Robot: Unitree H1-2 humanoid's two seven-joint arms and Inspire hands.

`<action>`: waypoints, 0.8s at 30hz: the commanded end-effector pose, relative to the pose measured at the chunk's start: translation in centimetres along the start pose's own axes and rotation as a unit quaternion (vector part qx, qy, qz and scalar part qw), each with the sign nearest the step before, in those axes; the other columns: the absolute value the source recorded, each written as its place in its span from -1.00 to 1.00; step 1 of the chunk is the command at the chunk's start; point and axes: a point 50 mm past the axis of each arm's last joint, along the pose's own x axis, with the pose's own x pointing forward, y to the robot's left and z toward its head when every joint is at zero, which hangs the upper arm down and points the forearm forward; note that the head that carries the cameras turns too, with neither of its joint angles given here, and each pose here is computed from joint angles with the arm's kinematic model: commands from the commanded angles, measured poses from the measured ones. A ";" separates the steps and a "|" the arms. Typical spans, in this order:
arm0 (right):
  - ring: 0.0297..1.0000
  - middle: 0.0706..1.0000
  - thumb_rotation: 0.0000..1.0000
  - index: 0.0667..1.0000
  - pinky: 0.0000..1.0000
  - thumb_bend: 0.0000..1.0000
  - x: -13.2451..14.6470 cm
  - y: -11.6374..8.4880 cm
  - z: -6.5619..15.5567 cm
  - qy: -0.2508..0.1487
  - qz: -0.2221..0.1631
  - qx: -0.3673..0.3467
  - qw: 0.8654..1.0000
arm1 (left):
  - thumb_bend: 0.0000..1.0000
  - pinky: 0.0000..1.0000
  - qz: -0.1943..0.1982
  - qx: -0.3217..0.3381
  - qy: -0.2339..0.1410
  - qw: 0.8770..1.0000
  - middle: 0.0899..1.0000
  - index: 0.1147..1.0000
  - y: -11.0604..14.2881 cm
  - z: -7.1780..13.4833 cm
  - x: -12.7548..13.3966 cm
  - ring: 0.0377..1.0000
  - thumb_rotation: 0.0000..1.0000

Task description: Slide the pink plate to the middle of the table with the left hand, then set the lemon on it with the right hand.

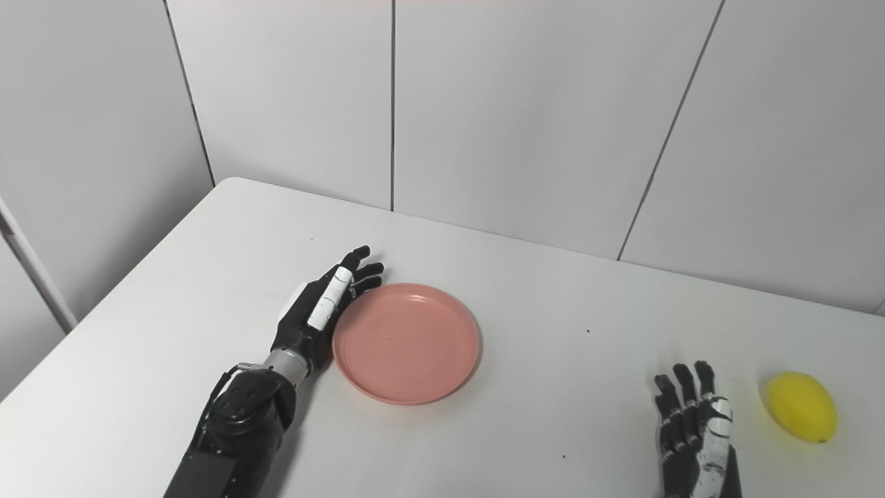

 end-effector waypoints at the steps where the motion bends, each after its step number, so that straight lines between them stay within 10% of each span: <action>1: 0.84 0.90 0.92 0.96 1.00 0.31 -2.1 0.2 -3.2 0.033 -0.021 0.023 0.999 | 0.72 0.72 -0.029 -0.006 0.007 1.000 0.67 0.76 -1.3 -0.3 0.0 0.71 0.62; 24: 0.84 0.89 0.92 0.95 1.00 0.29 -2.1 0.9 -3.1 0.032 -0.022 0.031 0.999 | 0.84 0.88 -0.063 -0.042 0.019 0.997 0.73 0.98 -6.2 -2.1 -0.3 0.77 0.52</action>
